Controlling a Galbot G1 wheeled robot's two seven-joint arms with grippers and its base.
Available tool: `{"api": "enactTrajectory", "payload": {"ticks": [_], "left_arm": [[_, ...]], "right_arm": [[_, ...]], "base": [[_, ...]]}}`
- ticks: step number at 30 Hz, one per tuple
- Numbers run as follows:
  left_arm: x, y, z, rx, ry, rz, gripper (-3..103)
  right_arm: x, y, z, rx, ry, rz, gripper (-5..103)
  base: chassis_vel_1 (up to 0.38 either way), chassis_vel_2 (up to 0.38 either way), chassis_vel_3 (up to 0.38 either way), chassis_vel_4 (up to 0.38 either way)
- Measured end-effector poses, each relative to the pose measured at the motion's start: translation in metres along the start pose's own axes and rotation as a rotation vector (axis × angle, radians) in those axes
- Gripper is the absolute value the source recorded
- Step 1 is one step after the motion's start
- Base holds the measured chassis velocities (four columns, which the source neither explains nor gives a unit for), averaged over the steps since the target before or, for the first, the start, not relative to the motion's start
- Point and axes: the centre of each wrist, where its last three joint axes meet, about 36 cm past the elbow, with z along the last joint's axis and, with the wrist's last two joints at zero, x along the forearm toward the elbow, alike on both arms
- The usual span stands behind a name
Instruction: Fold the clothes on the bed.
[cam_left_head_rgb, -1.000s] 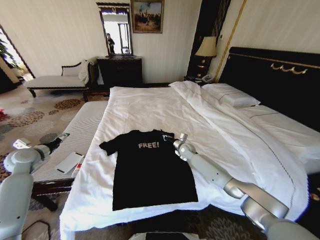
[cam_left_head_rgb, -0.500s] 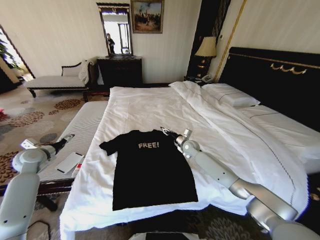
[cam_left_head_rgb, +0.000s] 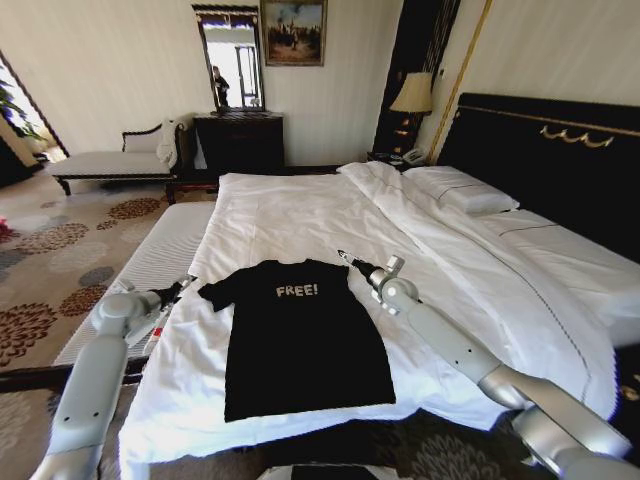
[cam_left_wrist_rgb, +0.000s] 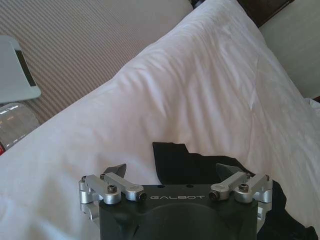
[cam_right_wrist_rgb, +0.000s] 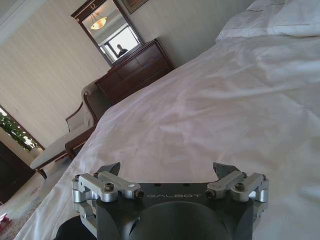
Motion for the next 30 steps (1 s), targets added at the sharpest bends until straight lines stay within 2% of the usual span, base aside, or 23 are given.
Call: {"api": "enactTrajectory", "payload": {"ticks": [11, 14, 16, 17, 18, 20, 23, 24, 25, 28, 30], "left_arm": [[-0.030, -0.003, -0.001, 0.003, 0.020, 0.008, 101], [-0.038, -0.004, -0.001, 0.006, 0.025, 0.006, 96], [-0.045, -0.005, 0.000, 0.009, 0.032, -0.003, 88], [-0.049, -0.005, 0.001, 0.007, 0.035, -0.010, 88], [-0.052, -0.005, 0.003, 0.006, 0.037, -0.017, 77], [-0.054, -0.004, 0.004, 0.005, 0.038, -0.021, 77], [-0.056, -0.004, 0.006, 0.000, 0.033, -0.019, 61], [-0.056, -0.004, 0.006, 0.000, 0.033, -0.019, 61], [-0.055, -0.003, 0.007, -0.002, 0.029, -0.018, 56], [-0.054, -0.002, 0.008, -0.007, 0.022, -0.015, 50], [-0.052, 0.002, 0.009, -0.017, 0.010, -0.014, 40]], "right_arm": [[0.005, -0.008, 0.002, 0.003, 0.005, 0.028, 100], [0.005, -0.009, 0.002, 0.004, 0.005, 0.029, 100], [0.006, -0.009, 0.002, 0.005, 0.006, 0.031, 100], [0.006, -0.010, 0.002, 0.005, 0.005, 0.032, 100], [0.007, -0.011, 0.002, 0.006, 0.005, 0.034, 100], [0.007, -0.012, 0.002, 0.007, 0.005, 0.036, 100], [0.009, -0.014, 0.001, 0.007, 0.003, 0.041, 100], [0.009, -0.014, 0.001, 0.007, 0.003, 0.041, 100], [0.009, -0.016, 0.001, 0.008, 0.002, 0.043, 100], [0.010, -0.017, 0.001, 0.009, 0.001, 0.046, 100], [0.010, -0.018, 0.001, 0.009, 0.001, 0.048, 100]], "base": [[0.000, 0.000, 0.000, 0.000], [0.000, 0.000, 0.000, 0.000], [0.000, 0.000, 0.000, 0.000], [0.000, 0.000, 0.000, 0.000], [0.000, 0.000, 0.000, 0.000], [0.000, 0.000, 0.000, 0.000], [0.000, 0.000, 0.000, 0.000], [0.000, 0.000, 0.000, 0.000], [0.000, 0.000, 0.000, 0.000], [0.000, 0.000, 0.000, 0.000], [0.000, 0.000, 0.000, 0.000]]}}
